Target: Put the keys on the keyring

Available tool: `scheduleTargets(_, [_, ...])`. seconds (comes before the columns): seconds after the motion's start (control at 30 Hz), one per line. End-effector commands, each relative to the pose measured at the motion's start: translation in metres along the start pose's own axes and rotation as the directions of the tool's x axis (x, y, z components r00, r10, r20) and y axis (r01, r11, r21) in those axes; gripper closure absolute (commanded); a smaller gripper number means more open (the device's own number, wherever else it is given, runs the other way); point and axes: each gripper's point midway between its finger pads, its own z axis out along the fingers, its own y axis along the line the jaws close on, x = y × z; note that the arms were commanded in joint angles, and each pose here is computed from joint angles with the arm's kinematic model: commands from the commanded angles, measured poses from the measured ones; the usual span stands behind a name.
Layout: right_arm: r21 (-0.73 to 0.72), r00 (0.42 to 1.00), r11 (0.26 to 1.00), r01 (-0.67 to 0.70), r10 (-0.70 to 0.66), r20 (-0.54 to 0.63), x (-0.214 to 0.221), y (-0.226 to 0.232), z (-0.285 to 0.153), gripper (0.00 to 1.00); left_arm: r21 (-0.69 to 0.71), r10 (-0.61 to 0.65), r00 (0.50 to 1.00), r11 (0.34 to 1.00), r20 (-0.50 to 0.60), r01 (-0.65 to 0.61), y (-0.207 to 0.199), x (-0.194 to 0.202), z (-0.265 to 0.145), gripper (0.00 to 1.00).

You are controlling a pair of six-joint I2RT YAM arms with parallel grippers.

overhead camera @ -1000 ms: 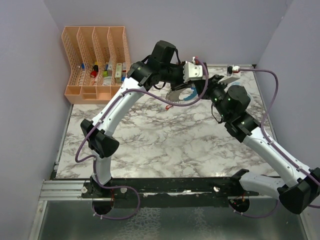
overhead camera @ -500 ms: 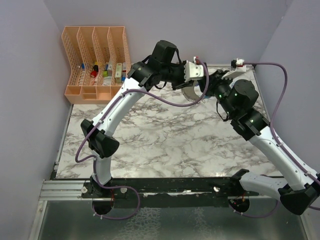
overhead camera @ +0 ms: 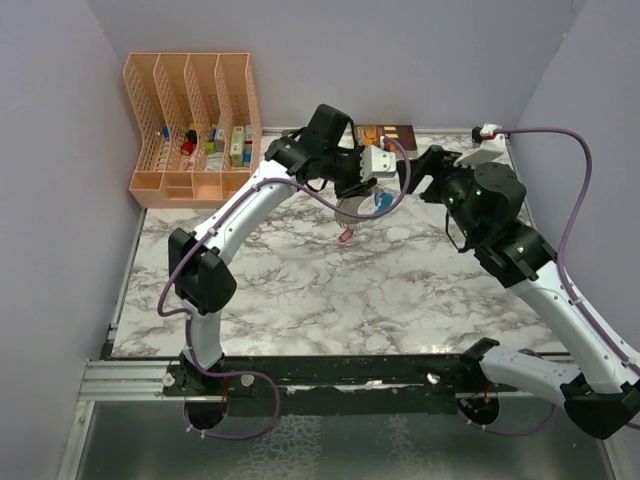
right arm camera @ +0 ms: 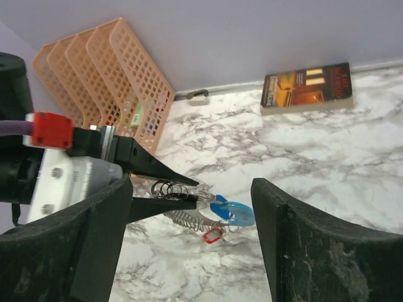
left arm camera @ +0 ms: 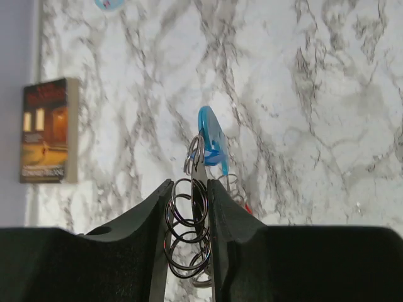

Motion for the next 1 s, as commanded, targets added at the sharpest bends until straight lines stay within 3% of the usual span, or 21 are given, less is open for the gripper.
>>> scheduleTargets(0.0, [0.151,0.999,0.988,0.045,-0.041,-0.024,-0.001,-0.032,-0.017,0.22,0.051,-0.023,1.0,0.998,-0.003,0.023,-0.007,0.034,0.016,1.0])
scheduleTargets(0.07, [0.19,0.996,0.98,0.063,-0.05,-0.071,0.011,-0.045,-0.017,0.17,0.059,-0.06,0.998,0.996,-0.036,0.062,-0.011,0.061,0.029,1.0])
scheduleTargets(0.17, [0.201,0.983,0.975,0.098,-0.063,-0.173,0.036,-0.058,-0.012,0.01,0.057,-0.09,0.994,0.994,-0.056,0.093,-0.012,0.085,0.039,1.0])
scheduleTargets(0.27, [0.173,0.966,0.979,0.11,-0.064,-0.25,0.054,-0.06,-0.008,0.01,0.043,-0.112,0.991,0.992,-0.079,0.116,-0.011,0.104,0.046,1.0])
scheduleTargets(0.37, [0.129,0.963,0.984,0.122,-0.086,-0.255,0.058,-0.056,-0.006,0.01,0.015,-0.149,0.984,0.988,-0.102,0.151,-0.008,0.125,0.052,1.0])
scheduleTargets(0.5, [0.207,0.956,0.969,0.137,-0.075,-0.282,0.059,-0.067,-0.002,0.01,-0.021,-0.244,0.965,0.97,-0.099,0.243,0.002,0.147,0.051,0.88])
scheduleTargets(0.67, [0.39,0.963,0.909,0.149,-0.043,-0.268,0.05,-0.094,-0.005,0.01,-0.108,-0.304,0.949,0.949,-0.085,0.295,0.025,0.164,0.038,0.65])
scheduleTargets(0.8, [0.377,0.963,0.91,0.17,-0.073,-0.259,0.046,-0.093,-0.001,0.01,-0.175,-0.323,0.944,0.936,-0.074,0.306,0.049,0.172,0.03,0.52])
scheduleTargets(0.9, [0.359,0.964,0.917,0.173,-0.083,-0.252,0.046,-0.09,0.003,0.01,-0.195,-0.331,0.941,0.93,-0.069,0.313,0.06,0.171,0.024,0.28])
scheduleTargets(0.97, [0.359,0.963,0.917,0.175,-0.084,-0.255,0.048,-0.09,0.006,0.01,-0.214,-0.318,0.946,0.93,-0.068,0.297,0.066,0.17,0.021,0.25])
